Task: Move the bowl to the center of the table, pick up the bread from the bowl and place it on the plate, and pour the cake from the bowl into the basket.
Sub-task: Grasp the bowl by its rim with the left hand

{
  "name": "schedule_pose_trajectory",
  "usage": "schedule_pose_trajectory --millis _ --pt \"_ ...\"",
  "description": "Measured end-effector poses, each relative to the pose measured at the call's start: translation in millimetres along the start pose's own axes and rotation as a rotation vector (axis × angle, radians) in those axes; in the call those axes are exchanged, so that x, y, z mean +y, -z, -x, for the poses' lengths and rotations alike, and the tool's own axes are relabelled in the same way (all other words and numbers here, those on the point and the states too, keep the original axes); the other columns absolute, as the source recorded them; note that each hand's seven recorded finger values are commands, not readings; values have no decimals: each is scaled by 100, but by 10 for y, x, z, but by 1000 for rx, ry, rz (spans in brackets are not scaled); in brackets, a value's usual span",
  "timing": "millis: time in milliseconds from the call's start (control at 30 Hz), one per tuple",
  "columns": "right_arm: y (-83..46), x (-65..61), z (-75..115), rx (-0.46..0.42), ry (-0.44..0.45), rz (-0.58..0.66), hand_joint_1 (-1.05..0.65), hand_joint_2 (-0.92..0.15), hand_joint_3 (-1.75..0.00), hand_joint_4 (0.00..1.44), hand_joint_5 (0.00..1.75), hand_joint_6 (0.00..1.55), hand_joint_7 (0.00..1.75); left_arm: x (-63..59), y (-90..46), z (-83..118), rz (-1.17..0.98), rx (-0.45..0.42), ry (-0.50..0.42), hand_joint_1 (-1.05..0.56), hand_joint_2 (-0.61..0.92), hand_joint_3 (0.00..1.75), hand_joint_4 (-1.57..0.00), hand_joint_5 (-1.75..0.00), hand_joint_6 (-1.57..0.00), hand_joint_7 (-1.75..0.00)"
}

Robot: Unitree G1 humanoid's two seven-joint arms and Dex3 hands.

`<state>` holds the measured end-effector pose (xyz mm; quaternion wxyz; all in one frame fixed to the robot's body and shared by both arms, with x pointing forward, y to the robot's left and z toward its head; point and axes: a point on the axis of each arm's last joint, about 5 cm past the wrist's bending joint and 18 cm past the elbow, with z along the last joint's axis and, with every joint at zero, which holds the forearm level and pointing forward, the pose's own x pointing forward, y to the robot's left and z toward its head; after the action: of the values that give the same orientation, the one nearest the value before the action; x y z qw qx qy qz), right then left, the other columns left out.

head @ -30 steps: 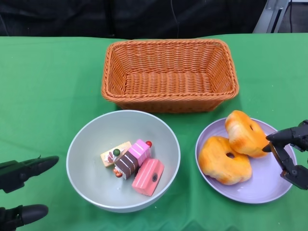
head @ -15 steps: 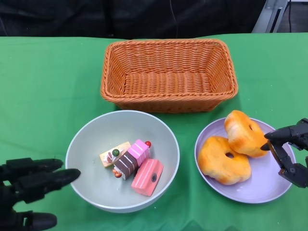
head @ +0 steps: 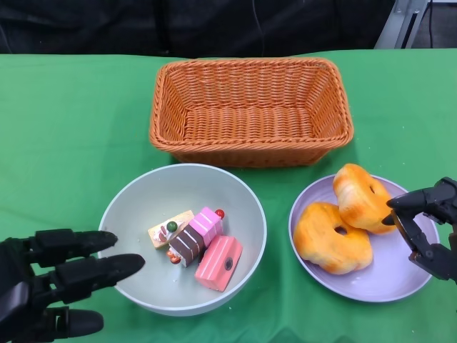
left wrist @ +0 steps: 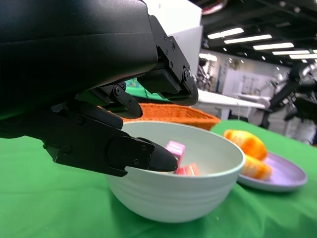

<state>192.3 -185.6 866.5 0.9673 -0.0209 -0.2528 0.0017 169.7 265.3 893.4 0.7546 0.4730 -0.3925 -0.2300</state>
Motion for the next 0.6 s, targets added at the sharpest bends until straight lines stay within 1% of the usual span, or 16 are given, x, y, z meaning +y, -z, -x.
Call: schedule_pose_trajectory --millis 100,233,367,433,600 --pt "-8 14 10 -3 2 -2 -10 -73 -53 81 112 85 81 -8 12 -42 -1 -11 17 -41 92 11 -71 -2 -64 -2" --pt "-19 45 41 -2 11 -10 -11 -72 -53 81 113 85 81 -3 42 -107 -19 -20 89 -44 92 12 -72 -2 -65 -2" --pt "-47 63 36 -11 20 -13 -10 -73 -52 80 113 85 82 17 75 -154 -43 -27 126 -44 92 13 -73 -2 -65 -2" --pt "-61 63 35 -15 21 -14 -10 -73 -52 81 113 85 83 22 92 -180 -55 -31 140 -44 92 11 -73 -2 -65 -1" --pt "-76 70 35 -23 21 -16 -9 -72 -53 80 114 84 84 7 133 -238 -94 -29 208 -45 92 8 -74 -2 -66 -1"
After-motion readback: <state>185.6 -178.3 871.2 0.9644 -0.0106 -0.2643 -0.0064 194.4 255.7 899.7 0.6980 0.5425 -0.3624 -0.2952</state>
